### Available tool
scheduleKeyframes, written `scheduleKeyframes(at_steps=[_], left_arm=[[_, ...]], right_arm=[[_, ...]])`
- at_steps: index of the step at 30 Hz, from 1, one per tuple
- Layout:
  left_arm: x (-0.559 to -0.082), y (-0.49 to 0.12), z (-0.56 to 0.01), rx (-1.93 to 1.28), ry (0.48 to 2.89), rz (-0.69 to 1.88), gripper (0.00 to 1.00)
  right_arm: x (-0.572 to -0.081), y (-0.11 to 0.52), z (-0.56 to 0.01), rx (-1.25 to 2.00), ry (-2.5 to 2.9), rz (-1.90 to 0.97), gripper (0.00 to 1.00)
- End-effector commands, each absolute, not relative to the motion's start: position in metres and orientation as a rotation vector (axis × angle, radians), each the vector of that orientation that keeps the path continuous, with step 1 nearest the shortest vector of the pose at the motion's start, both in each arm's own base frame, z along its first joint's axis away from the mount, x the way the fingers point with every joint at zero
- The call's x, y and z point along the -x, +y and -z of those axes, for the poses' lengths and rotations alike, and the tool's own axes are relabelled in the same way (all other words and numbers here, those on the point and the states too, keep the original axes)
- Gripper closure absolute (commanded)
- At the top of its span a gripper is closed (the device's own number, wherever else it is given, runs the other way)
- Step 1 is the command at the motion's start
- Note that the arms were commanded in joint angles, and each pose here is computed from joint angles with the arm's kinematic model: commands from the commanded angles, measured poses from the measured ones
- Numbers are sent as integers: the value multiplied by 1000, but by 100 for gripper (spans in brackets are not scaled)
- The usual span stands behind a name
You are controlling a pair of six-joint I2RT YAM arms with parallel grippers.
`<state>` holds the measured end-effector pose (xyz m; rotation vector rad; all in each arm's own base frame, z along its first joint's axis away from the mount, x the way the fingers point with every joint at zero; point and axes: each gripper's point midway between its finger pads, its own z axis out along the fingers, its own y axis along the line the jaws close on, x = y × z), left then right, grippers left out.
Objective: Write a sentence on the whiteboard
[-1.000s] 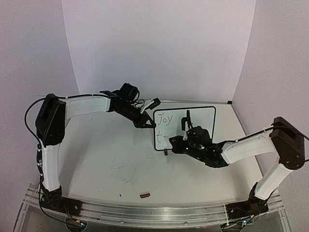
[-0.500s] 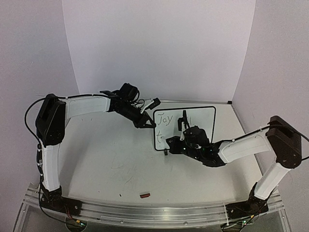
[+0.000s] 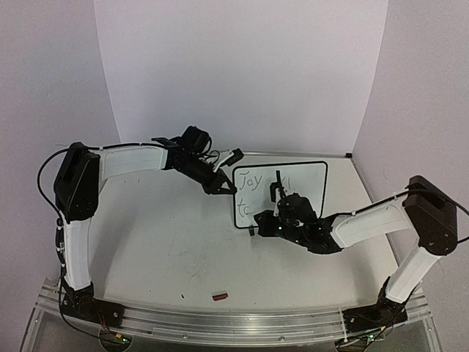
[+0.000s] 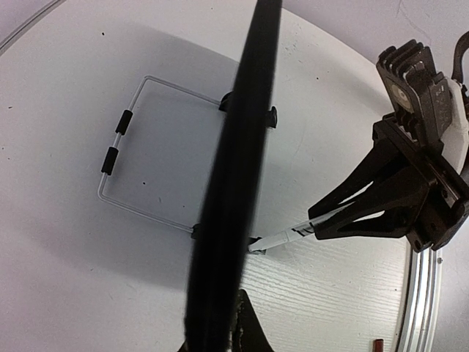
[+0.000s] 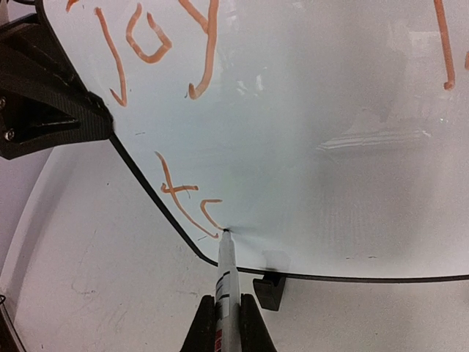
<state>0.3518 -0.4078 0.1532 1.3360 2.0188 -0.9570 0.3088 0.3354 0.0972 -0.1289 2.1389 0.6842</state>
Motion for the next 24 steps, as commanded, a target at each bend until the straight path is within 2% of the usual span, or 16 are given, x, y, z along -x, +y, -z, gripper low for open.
scheduleKeyframes(at_steps=[1,24], left_arm=[[-349,-394,-148,-1349,2062,884,100],[-349,-394,-147,-1349,2064,888,100]], right_arm=[[-320,322,-120,67,2077,-621,100],[-325,336,-149,109,2028,-660,100]])
